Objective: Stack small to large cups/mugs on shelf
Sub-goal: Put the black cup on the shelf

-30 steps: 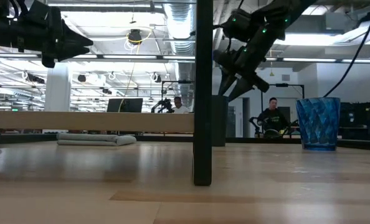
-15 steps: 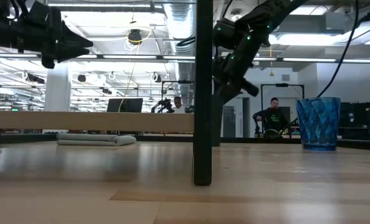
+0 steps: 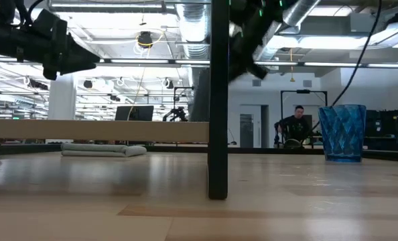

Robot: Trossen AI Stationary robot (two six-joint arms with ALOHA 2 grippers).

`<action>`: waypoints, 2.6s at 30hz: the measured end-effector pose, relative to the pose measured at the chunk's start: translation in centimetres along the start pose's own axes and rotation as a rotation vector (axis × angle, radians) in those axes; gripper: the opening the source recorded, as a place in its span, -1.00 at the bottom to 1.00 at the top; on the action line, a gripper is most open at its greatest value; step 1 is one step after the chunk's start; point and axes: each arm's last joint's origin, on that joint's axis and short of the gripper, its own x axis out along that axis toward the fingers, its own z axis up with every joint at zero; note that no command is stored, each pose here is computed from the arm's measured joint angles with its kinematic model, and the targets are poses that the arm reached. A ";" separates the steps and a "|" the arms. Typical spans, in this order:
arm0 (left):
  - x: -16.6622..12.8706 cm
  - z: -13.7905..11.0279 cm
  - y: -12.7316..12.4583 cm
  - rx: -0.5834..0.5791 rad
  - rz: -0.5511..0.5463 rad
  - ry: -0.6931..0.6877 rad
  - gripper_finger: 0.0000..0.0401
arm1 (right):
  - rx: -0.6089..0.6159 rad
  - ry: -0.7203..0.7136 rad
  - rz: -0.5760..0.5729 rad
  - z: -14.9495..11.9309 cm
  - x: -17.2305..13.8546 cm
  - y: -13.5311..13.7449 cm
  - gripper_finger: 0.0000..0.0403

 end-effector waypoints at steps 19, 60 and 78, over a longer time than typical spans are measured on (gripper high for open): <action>0.0 -0.1 0.0 0.107 0.001 0.006 -0.13 | -0.234 -0.305 0.335 0.4 -14.6 13.8 -0.97; 0.0 -0.5 0.1 0.137 0.004 0.048 -0.13 | -0.313 0.099 0.083 -3.1 3.0 15.3 -0.97; 0.0 -0.5 0.1 0.127 0.003 0.051 -0.13 | -0.379 0.162 0.026 -2.8 6.2 14.8 -0.92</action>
